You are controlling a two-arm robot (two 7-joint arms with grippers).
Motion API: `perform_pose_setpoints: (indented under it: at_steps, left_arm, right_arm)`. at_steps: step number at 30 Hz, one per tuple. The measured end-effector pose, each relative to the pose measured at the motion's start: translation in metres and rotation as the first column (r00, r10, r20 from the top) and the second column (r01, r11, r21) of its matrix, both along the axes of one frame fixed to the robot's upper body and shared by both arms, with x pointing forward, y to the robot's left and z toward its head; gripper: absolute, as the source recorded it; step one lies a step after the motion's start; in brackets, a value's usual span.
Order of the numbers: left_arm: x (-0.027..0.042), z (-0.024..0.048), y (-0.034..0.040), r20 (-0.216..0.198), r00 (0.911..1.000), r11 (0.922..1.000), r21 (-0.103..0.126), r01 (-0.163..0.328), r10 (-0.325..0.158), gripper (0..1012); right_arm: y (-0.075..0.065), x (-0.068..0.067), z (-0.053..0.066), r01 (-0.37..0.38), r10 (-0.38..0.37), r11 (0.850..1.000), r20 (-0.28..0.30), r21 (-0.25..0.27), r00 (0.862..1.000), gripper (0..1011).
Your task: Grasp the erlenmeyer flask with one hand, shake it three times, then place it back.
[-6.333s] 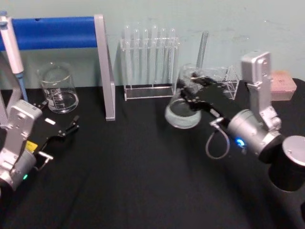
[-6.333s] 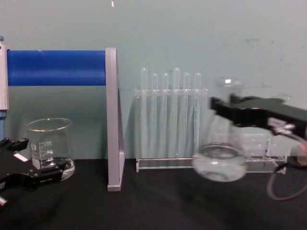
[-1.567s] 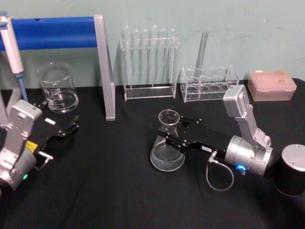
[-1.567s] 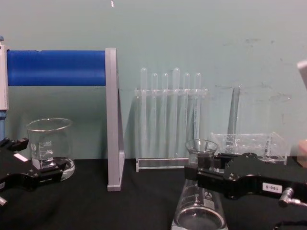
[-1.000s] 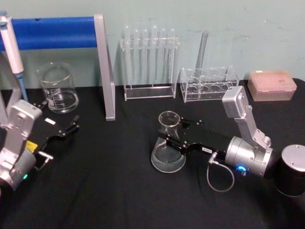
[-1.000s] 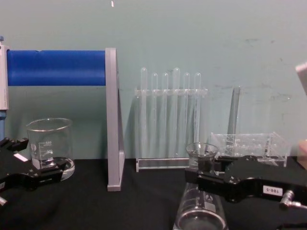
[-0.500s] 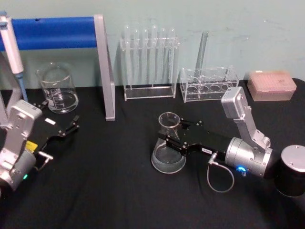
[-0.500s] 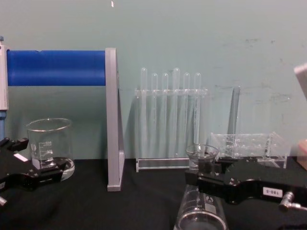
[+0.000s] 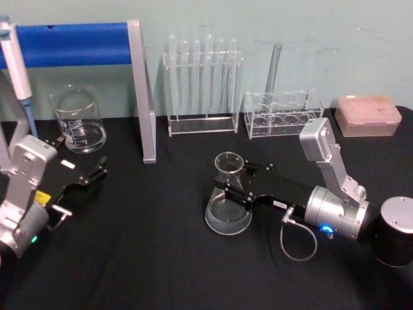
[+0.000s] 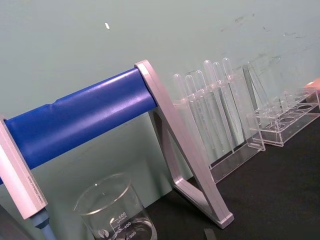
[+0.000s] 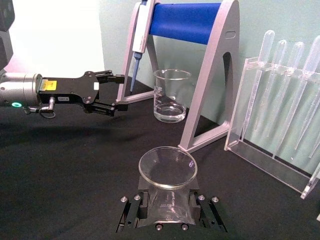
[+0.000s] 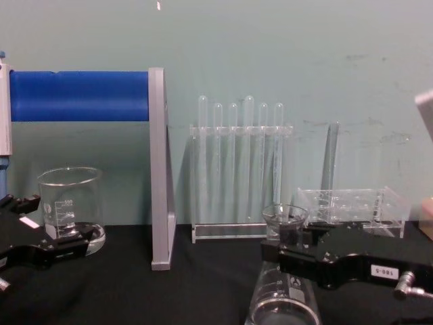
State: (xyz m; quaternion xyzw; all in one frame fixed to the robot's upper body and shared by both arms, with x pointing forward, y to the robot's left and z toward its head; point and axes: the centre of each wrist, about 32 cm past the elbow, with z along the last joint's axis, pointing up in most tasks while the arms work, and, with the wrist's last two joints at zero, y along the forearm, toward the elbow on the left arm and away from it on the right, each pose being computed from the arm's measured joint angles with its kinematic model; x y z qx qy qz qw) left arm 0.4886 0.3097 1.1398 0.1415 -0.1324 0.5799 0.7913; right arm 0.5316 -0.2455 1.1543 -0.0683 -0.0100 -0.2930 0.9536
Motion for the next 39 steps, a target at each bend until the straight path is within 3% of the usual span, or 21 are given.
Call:
perform_pose_setpoints:
  at_steps: [20, 35, 39]
  left_arm:
    - [0.0000, 0.0000, 0.0000, 0.000, 1.0000, 1.0000, 0.000, 0.000, 0.000, 1001]
    - [0.0000, 0.0000, 0.0000, 0.000, 1.0000, 1.0000, 0.000, 0.000, 0.000, 1001]
    - [0.0000, 0.0000, 0.0000, 0.000, 1.0000, 1.0000, 0.000, 0.000, 0.000, 1001]
  right_arm:
    - [-0.0003, 0.0001, 0.0000, 0.001, -0.001, 1.000, -0.001, 0.000, 1.000, 451]
    - [-0.0002, 0.0001, -0.0001, 0.001, -0.001, 1.000, -0.002, -0.001, 1.000, 918]
    - [-0.0002, 0.0001, 0.0000, 0.001, -0.001, 1.000, -0.001, -0.001, 1.000, 994]
